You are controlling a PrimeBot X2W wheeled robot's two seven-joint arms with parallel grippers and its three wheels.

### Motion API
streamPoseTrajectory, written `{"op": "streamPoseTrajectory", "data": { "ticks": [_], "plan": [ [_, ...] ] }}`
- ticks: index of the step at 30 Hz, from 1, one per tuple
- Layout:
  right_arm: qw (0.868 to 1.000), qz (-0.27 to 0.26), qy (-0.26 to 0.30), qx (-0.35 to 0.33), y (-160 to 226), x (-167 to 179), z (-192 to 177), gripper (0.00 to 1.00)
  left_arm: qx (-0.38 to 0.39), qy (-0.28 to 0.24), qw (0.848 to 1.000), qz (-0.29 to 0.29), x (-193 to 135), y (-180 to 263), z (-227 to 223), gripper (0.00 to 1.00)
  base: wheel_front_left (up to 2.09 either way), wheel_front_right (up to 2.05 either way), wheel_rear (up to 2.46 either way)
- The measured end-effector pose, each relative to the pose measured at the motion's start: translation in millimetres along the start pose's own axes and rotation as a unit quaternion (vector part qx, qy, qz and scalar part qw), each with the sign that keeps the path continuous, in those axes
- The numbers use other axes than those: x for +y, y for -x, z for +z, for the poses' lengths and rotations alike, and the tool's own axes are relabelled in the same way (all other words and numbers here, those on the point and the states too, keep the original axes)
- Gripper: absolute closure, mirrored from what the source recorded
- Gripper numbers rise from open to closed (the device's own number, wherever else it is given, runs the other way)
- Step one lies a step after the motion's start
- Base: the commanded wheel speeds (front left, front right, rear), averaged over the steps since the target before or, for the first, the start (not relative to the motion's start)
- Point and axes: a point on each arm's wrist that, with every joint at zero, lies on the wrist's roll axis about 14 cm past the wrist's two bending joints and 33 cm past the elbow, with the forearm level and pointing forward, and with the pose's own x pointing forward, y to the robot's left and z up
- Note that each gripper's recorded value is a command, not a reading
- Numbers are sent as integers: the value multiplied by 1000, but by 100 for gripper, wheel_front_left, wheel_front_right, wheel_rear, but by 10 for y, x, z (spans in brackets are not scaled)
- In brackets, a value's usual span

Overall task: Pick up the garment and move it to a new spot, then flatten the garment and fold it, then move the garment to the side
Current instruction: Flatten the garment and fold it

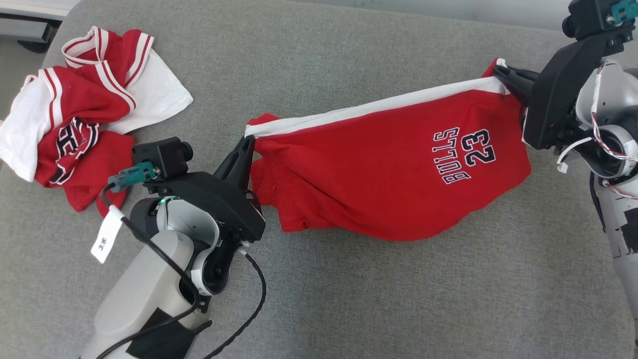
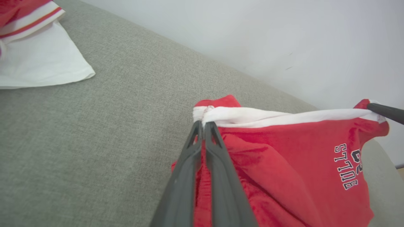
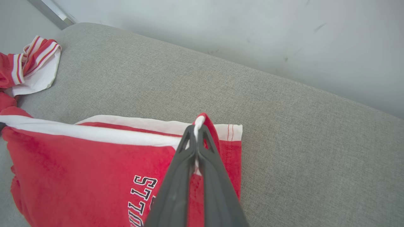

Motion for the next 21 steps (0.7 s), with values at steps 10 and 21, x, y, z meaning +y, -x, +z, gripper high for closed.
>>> {"op": "streamPoseTrajectory", "data": {
  "ticks": [10, 21],
  "plan": [
    [999, 8, -22, -21, -136, 96, -40, 0, 3, -5, 1000, 11, 43, -52, -9, 0, 0, 0, 0],
    [996, 7, -19, -90, -14, 184, 199, 0, -85, -9, 996, 10, 20, 55, 348, 0, 0, 0, 0]
  ]
}}
